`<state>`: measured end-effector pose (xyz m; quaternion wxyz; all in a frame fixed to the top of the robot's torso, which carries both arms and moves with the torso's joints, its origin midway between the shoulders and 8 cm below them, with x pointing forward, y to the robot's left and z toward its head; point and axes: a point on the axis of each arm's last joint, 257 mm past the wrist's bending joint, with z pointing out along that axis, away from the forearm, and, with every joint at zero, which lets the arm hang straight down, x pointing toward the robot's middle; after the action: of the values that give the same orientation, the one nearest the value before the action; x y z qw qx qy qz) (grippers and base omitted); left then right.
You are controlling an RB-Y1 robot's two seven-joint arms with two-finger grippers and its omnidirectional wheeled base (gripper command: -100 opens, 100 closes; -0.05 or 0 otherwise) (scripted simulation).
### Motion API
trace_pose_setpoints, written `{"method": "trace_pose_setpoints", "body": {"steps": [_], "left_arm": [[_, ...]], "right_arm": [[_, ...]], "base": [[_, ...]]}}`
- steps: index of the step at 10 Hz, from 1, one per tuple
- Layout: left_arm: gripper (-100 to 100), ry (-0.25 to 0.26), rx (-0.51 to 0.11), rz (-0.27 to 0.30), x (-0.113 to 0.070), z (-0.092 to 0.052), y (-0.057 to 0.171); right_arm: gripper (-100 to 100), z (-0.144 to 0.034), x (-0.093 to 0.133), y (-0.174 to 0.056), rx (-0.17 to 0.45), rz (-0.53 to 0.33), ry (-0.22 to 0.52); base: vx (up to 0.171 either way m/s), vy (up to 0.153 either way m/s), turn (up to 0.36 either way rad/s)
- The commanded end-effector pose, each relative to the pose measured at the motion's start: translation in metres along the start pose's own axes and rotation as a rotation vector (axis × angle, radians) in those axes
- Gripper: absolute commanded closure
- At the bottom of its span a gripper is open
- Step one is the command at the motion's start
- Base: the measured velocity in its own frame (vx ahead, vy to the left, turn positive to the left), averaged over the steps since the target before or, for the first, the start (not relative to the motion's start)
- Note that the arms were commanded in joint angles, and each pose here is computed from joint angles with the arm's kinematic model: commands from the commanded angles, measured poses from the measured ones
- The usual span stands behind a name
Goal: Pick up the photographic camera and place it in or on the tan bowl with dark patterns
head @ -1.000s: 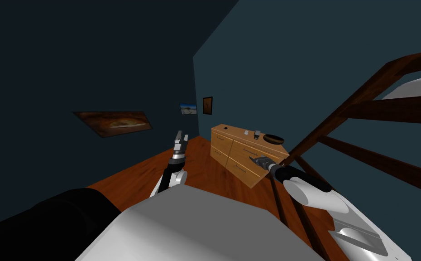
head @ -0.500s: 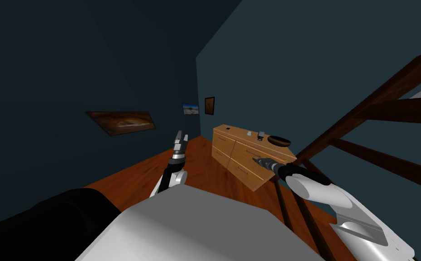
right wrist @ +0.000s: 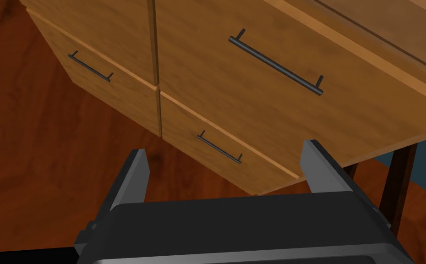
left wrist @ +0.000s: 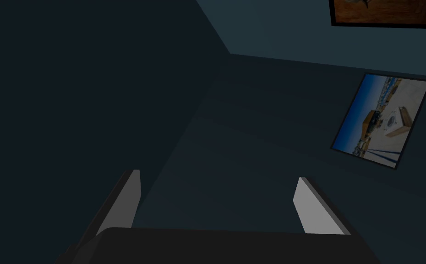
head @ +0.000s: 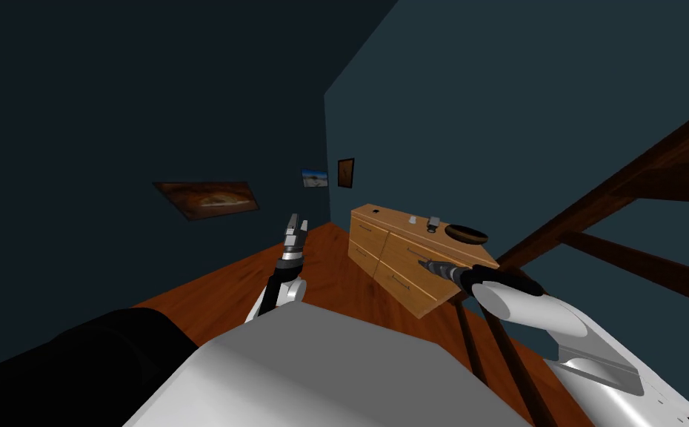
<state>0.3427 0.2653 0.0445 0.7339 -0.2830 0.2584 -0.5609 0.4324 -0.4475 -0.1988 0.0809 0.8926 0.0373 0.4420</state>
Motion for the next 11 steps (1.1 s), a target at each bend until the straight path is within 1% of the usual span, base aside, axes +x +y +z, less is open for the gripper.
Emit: {"method": "trace_pose_setpoints", "body": {"steps": [1, 2, 3, 4, 5, 6, 7, 8, 10, 11], "left_arm": [[0, 0.0, 0.0, 0.0, 0.0, 0.0, 0.0], [0, 0.0, 0.0, 0.0, 0.0, 0.0, 0.0], [0, 0.0, 0.0, 0.0, 0.0, 0.0, 0.0], [0, 0.0, 0.0, 0.0, 0.0, 0.0, 0.0], [0, 0.0, 0.0, 0.0, 0.0, 0.0, 0.0], [0, 0.0, 0.0, 0.0, 0.0, 0.0, 0.0], [0, 0.0, 0.0, 0.0, 0.0, 0.0, 0.0], [0, 0.0, 0.0, 0.0, 0.0, 0.0, 0.0], [0, 0.0, 0.0, 0.0, 0.0, 0.0, 0.0], [0, 0.0, 0.0, 0.0, 0.0, 0.0, 0.0]], "right_arm": [[-100, -0.001, 0.002, 0.02, -0.036, 0.052, -0.03], [-100, -0.001, -0.006, 0.019, -0.035, 0.064, -0.062], [-100, -0.001, -0.009, 0.019, -0.035, 0.064, -0.071], [-100, -0.003, -0.007, 0.038, -0.072, 0.122, -0.094], [-100, -0.004, -0.014, 0.038, -0.072, 0.125, -0.122], [-100, -0.007, -0.008, 0.057, -0.11, 0.174, -0.128], [-100, -0.008, -0.016, 0.056, -0.111, 0.187, -0.16], [-100, -0.012, -0.01, 0.075, -0.15, 0.241, -0.167], [-100, -0.014, -0.02, 0.074, -0.151, 0.25, -0.206], [-100, -0.018, -0.015, 0.091, -0.191, 0.31, -0.211]], "base": [[0.038, 0.002, 0.103], [0.045, -0.001, 0.09], [0.027, -0.005, 0.0], [0.053, -0.014, 0.127], [0.062, -0.017, 0.07], [0.088, -0.022, 0.129], [0.08, -0.036, 0.055], [0.092, -0.059, 0.079], [0.067, -0.031, 0.038], [0.083, -0.019, 0.114]]}}
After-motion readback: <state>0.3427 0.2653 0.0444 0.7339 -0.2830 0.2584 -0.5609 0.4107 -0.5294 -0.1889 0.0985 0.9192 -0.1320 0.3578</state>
